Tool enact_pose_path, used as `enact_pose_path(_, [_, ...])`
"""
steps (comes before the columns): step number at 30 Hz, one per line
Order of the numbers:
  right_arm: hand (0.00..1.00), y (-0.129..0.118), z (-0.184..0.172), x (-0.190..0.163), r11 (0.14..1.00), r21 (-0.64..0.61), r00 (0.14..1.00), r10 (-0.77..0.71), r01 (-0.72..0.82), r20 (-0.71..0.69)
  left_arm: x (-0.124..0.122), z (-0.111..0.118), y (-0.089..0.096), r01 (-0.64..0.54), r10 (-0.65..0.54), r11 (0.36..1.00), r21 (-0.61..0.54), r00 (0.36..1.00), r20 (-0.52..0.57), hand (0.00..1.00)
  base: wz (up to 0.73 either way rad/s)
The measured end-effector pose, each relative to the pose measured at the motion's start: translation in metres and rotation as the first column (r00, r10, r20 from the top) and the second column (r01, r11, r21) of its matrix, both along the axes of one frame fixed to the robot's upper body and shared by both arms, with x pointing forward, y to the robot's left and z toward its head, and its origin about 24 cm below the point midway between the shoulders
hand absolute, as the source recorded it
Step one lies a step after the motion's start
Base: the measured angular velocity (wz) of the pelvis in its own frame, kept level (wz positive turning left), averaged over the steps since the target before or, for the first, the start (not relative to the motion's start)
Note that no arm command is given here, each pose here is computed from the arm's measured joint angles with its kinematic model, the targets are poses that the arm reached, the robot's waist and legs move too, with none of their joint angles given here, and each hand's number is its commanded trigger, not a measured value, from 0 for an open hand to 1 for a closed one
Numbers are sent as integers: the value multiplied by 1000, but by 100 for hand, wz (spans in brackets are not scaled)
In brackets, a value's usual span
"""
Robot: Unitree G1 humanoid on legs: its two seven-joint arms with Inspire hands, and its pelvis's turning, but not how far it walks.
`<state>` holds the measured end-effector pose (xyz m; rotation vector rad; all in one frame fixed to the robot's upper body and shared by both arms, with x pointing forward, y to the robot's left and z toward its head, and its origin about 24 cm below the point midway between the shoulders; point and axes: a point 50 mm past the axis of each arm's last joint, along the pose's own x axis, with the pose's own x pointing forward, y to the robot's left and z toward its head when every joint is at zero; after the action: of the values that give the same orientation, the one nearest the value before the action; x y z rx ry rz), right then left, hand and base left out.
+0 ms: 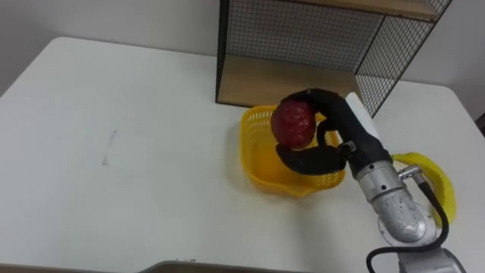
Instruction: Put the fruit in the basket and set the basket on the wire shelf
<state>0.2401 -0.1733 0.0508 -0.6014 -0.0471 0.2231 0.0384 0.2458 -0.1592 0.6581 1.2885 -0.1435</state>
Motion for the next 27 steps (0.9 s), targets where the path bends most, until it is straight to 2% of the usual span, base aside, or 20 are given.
enact_pose_path(8, [0,2,-4,0,997,-66,999,28,-31,-42,0,0,0,1,-1,1000,-10,1000,-22,0,0])
enact_pose_path(27, [0,3,-7,-1,996,-73,995,48,-55,-85,0,0,1,-4,3,1000,-4,999,-32,0,0])
